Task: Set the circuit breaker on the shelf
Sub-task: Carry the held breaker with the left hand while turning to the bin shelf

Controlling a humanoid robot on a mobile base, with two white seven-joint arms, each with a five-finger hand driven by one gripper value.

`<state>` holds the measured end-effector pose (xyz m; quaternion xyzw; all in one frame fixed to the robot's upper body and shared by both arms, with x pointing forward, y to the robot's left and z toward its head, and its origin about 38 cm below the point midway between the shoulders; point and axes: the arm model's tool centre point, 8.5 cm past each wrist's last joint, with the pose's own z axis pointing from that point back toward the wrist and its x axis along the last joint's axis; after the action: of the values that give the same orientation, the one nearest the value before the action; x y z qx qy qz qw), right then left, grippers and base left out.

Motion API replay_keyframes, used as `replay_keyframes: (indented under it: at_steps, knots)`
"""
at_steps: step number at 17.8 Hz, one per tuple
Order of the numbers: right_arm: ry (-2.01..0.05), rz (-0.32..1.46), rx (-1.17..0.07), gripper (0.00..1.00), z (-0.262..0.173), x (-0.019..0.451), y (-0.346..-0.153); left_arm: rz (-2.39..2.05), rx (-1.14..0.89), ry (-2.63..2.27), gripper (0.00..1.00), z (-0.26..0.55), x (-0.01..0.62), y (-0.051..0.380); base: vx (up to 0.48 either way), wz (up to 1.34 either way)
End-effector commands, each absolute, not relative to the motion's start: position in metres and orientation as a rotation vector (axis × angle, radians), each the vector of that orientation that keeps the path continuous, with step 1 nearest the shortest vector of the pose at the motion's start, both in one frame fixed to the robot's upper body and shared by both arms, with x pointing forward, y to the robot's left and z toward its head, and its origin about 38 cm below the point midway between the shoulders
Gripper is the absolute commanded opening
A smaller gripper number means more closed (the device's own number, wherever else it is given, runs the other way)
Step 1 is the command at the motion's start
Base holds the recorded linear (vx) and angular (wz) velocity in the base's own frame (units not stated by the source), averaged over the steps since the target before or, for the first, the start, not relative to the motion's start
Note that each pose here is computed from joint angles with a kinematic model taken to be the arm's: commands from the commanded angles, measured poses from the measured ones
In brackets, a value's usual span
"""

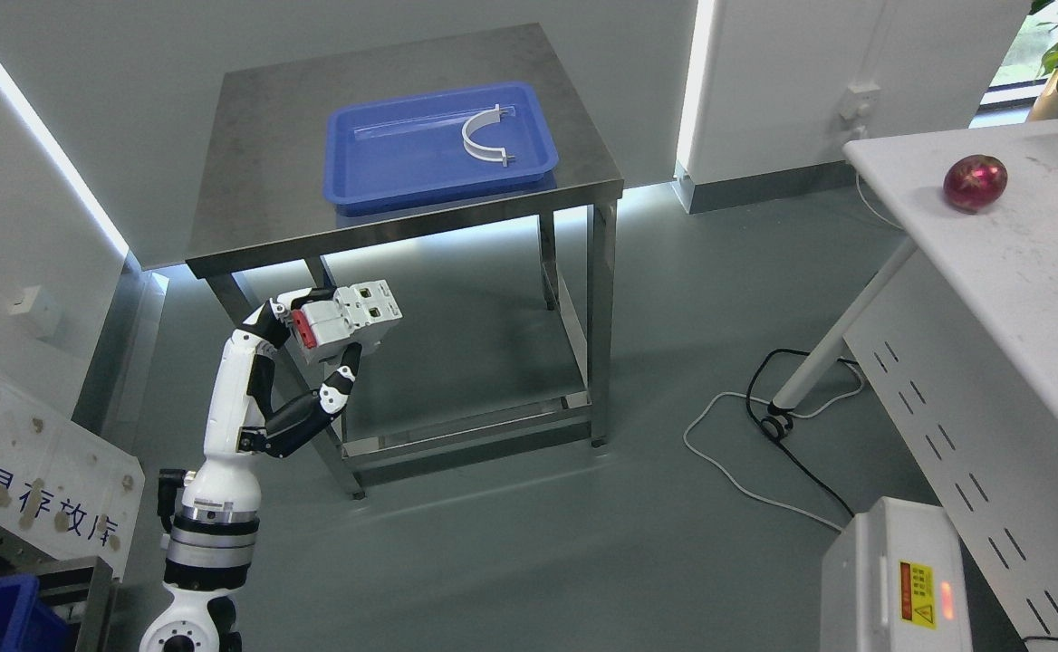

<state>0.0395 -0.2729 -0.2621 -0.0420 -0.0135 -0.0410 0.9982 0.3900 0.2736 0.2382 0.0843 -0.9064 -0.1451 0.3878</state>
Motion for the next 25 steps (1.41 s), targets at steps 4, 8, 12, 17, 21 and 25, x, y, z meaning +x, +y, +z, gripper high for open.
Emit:
replay_keyframes:
  at_steps: [4,8,12,17,21,25]
  knots:
    - [-0.099,-0.077,-0.106,1.0,-0.261,0.04,-0.285,-0.39,0.215,-2.295,0.22,0.238,0.391,0.274,-0.317,0.23]
    - [-0.099,-0.079,-0.106,1.0,-0.261,0.04,-0.285,-0.452,0.126,-2.318,0.22,0.241,0.395,0.241,-0.277,0.53]
    - [-0.101,-0.077,-0.106,1.0,-0.261,0.04,-0.285,-0.493,0.061,-2.413,0.22,0.284,0.411,0.207,-0.328,0.32]
    - [-0.099,-0.077,-0.106,1.0,-0.261,0.04,-0.285,-0.462,0.068,-2.446,0.22,0.335,0.431,0.196,-0.334,0.38]
    - [-0.099,-0.077,-0.106,1.0,-0.261,0.04,-0.285,-0.351,0.177,-2.452,0.21,0.358,0.436,0.241,-0.224,0.97]
    - [-0.099,-0.079,-0.106,1.0,-0.261,0.04,-0.285,-0.503,0.254,-2.473,0.21,0.402,0.436,0.267,-0.1,1.29]
